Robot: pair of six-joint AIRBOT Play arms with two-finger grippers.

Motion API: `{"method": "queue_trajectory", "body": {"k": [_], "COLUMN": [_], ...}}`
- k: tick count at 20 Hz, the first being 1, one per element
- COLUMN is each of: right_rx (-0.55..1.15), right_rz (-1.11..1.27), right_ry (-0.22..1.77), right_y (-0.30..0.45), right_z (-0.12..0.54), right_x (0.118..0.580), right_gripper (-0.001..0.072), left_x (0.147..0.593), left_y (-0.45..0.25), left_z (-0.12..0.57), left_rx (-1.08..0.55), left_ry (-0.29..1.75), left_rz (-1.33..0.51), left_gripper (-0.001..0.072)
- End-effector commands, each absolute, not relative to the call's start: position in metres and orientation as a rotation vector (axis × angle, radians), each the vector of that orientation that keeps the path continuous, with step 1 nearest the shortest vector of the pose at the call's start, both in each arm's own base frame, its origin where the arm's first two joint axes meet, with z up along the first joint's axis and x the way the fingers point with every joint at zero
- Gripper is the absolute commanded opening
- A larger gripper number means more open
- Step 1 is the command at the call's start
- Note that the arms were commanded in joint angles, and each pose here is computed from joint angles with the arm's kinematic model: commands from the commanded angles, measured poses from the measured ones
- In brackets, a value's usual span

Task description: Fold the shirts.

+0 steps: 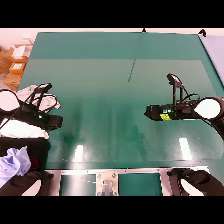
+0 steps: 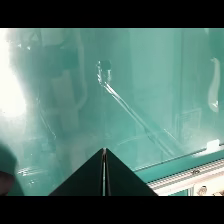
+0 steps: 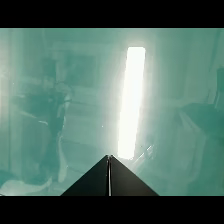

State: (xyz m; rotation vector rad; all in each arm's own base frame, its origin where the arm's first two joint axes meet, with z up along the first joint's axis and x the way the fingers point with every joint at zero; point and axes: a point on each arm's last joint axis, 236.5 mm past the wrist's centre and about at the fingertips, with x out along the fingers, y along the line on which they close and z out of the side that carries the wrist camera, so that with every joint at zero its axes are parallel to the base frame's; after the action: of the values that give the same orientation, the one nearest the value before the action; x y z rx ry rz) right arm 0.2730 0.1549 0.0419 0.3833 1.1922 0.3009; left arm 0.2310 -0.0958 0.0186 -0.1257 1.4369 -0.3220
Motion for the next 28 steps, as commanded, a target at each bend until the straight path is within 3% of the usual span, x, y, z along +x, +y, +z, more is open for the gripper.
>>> {"method": "queue_trajectory", "body": {"k": [1,13,21,22,23,24,25,28], "right_rx": [0.384,0.384,0.403,0.402,0.400,0.399,0.395,0.389], "right_rz": [0.301,0.299,0.297,0.295,0.295,0.296,0.294,0.264], "right_ry": [1.193,1.197,1.119,1.110,1.106,1.105,1.102,1.083], "right_y": [0.155,0.155,0.156,0.155,0.155,0.155,0.154,0.144], "right_z": [0.041,0.040,0.048,0.048,0.049,0.049,0.049,0.048], "right_x": [0.273,0.272,0.289,0.291,0.292,0.292,0.293,0.300], "right_gripper": [0.0009,0.0009,0.0009,0.0009,0.0030,0.0122,0.0239,0.0453], "left_x": [0.231,0.234,0.284,0.294,0.304,0.316,0.328,0.359], "left_y": [-0.096,-0.096,-0.102,-0.095,-0.083,-0.065,-0.044,0.023], "left_z": [0.018,0.019,0.033,0.035,0.036,0.039,0.045,0.067], "left_rx": [-0.125,-0.126,-0.178,-0.152,-0.103,-0.057,0.037,0.310], "left_ry": [1.436,1.425,1.205,1.164,1.126,1.081,1.033,0.934], "left_rz": [-0.322,-0.320,-0.294,-0.272,-0.235,-0.167,-0.109,0.063], "left_gripper": [0.0024,0.0024,0.0025,0.0096,0.0584,0.0688,0.0720,0.0720]}}
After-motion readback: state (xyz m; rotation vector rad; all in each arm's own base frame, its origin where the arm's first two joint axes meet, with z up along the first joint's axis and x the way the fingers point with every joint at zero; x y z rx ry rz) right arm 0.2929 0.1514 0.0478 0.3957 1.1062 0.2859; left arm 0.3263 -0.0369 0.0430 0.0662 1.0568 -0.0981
